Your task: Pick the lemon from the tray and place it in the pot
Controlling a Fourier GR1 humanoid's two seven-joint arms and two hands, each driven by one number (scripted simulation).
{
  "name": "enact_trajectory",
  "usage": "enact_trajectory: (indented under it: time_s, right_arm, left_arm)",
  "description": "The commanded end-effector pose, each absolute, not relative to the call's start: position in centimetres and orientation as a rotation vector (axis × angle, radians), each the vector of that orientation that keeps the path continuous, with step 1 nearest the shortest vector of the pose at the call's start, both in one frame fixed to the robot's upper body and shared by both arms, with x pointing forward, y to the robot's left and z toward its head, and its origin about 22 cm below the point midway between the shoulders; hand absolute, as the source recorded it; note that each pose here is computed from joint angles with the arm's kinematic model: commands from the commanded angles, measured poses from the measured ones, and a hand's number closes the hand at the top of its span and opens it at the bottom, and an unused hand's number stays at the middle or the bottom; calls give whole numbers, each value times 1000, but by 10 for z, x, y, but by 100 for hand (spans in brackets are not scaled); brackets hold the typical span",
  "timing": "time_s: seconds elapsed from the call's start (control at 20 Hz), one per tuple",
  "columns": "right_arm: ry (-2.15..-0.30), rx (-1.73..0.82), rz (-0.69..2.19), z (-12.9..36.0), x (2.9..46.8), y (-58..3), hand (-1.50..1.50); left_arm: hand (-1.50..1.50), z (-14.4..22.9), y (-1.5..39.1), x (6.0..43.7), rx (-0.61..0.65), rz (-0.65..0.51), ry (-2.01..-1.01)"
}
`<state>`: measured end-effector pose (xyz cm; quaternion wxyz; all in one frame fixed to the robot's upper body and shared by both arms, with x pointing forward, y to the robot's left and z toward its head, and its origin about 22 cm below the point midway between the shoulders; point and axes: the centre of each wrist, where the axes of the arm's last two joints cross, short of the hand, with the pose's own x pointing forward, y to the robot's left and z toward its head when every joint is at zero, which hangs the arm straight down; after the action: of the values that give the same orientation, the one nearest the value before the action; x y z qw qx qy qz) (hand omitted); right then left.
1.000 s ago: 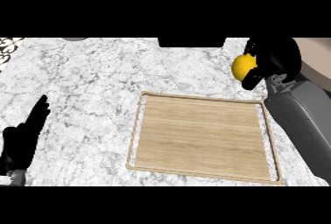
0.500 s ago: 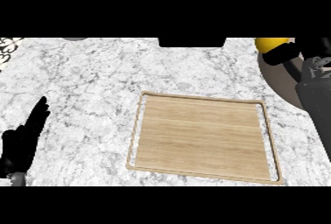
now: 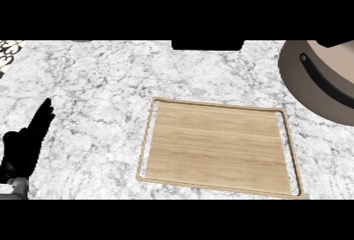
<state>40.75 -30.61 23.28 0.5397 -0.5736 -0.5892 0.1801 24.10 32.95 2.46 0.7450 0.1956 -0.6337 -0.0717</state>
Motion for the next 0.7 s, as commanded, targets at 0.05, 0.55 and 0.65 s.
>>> enact_trajectory:
  time_s: [0.05,0.55,0.65]
  right_arm:
    - [-1411,-1350,401,243,425,-345,150]
    - [-1332,-1401,448,213,431,-401,150]
    - [-1296,-1419,486,200,432,-400,150]
  left_arm:
    - [0,36,313,249,420,-160,-1397]
    - [0,31,319,254,401,-181,-1423]
    - [0,31,313,256,382,-203,-1437]
